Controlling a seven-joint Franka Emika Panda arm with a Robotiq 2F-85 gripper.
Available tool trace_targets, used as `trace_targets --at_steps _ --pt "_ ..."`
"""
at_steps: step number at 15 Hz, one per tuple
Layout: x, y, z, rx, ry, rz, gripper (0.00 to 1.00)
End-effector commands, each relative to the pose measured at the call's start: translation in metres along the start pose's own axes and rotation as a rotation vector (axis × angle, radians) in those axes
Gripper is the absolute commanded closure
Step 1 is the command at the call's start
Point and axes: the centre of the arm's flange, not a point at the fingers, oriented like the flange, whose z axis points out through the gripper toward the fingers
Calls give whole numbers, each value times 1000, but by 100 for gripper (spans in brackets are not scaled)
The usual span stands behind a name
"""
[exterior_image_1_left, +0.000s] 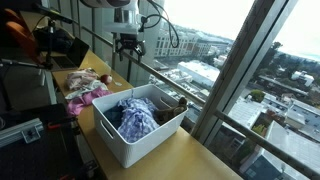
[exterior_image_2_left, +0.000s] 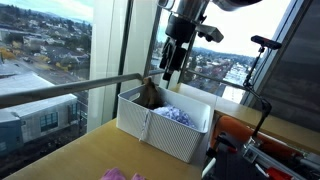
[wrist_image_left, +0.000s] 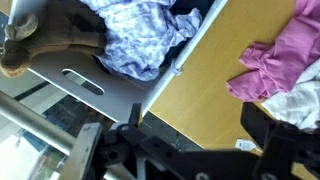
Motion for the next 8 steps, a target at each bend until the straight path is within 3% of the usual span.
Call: trace_targets --at_steps 1,8 --pt "-9 -32 1 -19 -7 -199 0" --pt "6 -113 51 -46 -96 -561 0"
